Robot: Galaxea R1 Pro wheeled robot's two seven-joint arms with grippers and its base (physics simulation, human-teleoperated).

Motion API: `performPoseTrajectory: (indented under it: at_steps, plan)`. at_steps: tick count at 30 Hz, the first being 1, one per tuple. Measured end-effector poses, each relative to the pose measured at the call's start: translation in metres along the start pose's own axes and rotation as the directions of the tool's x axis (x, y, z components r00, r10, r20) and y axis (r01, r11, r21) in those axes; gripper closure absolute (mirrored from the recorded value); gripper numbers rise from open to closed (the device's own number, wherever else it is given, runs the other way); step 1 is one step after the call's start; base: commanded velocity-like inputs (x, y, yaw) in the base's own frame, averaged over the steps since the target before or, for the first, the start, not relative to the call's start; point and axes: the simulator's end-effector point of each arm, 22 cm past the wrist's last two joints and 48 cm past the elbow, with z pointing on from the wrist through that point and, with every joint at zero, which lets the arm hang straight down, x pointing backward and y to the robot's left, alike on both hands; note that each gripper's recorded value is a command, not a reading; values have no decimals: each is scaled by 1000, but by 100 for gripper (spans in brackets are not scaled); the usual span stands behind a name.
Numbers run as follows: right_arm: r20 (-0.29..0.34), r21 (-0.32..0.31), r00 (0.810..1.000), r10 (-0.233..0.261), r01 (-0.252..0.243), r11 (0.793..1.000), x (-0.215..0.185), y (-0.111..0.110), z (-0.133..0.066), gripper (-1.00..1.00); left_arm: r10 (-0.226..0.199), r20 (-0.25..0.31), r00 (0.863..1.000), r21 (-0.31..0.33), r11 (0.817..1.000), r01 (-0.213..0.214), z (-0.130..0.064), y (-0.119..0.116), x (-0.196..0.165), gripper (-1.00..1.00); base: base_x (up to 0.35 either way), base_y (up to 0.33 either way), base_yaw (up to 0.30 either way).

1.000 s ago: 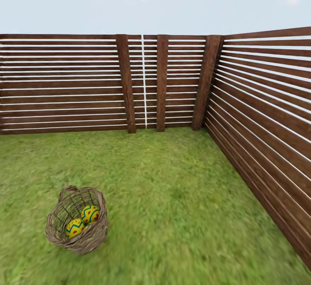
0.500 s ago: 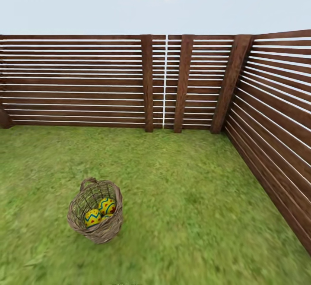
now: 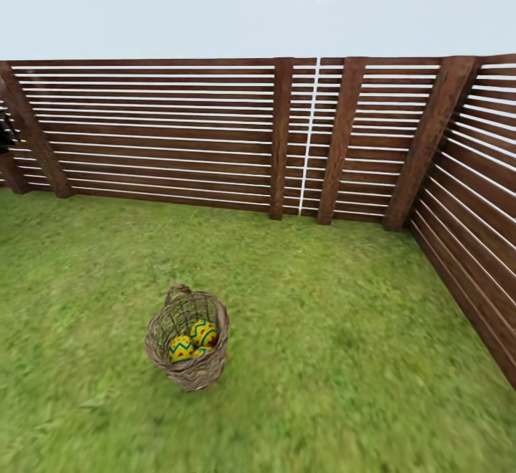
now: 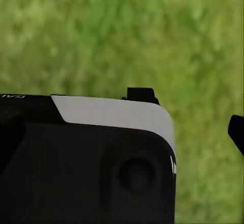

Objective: Take the three Easter eggs out of the wicker basket on the lawn in the garden, then place them on the lawn next to a single tree (choose any tree) so that all three eggs are next to the same tree and none are left in the basket.

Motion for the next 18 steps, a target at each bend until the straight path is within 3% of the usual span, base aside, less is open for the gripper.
performPoseTrajectory:
  at_steps: [8, 18]
  plan:
    - [0, 0, 1000, 0, 0, 1000, 0, 0, 0, -100, 0, 2, 1000, 0, 1000, 0, 0, 0, -1, -100, 0, -40, 290]
    - [0, 0, 1000, 0, 0, 1000, 0, 0, 0, -100, 0, 3, 1000, -1, 1000, 0, 0, 0, -2, -100, 0, -266, 287]
